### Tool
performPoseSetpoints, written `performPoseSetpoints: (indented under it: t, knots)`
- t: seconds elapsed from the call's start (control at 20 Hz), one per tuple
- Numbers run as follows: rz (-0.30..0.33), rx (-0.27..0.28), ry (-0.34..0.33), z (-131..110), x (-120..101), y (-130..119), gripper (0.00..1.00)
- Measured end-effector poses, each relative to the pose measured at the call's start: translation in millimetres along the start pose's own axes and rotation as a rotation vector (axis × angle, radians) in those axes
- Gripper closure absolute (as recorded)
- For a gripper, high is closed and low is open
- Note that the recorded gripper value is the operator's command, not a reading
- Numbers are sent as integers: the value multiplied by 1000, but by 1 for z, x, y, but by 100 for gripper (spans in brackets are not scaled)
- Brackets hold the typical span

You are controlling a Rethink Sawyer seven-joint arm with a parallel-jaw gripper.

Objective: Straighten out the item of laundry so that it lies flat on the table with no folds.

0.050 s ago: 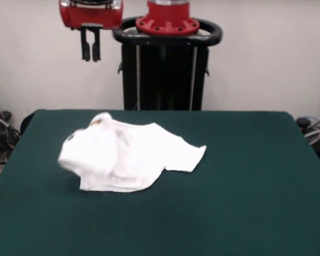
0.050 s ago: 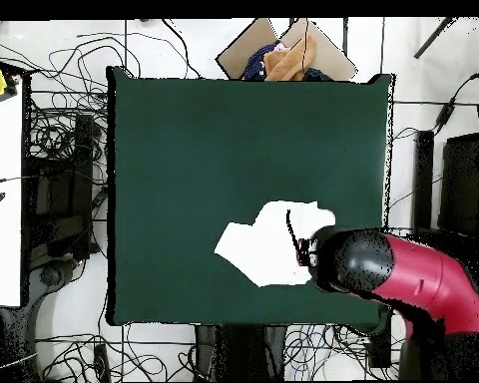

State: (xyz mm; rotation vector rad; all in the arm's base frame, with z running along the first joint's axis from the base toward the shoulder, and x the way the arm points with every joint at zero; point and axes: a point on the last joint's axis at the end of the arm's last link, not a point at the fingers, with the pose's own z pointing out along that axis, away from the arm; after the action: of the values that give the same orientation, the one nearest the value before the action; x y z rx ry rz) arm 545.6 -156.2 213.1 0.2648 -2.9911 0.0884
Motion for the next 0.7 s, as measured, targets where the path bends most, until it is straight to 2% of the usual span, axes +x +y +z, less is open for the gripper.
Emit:
performPoseSetpoints:
  t: [0.4, 0.6, 0.7]
  knots:
    - [-42, 14, -43, -14, -24, -9, 100]
    - [-50, 8, -53, -9, -30, -7, 100]
    - [-57, 12, -79, 1, -36, -4, 100]
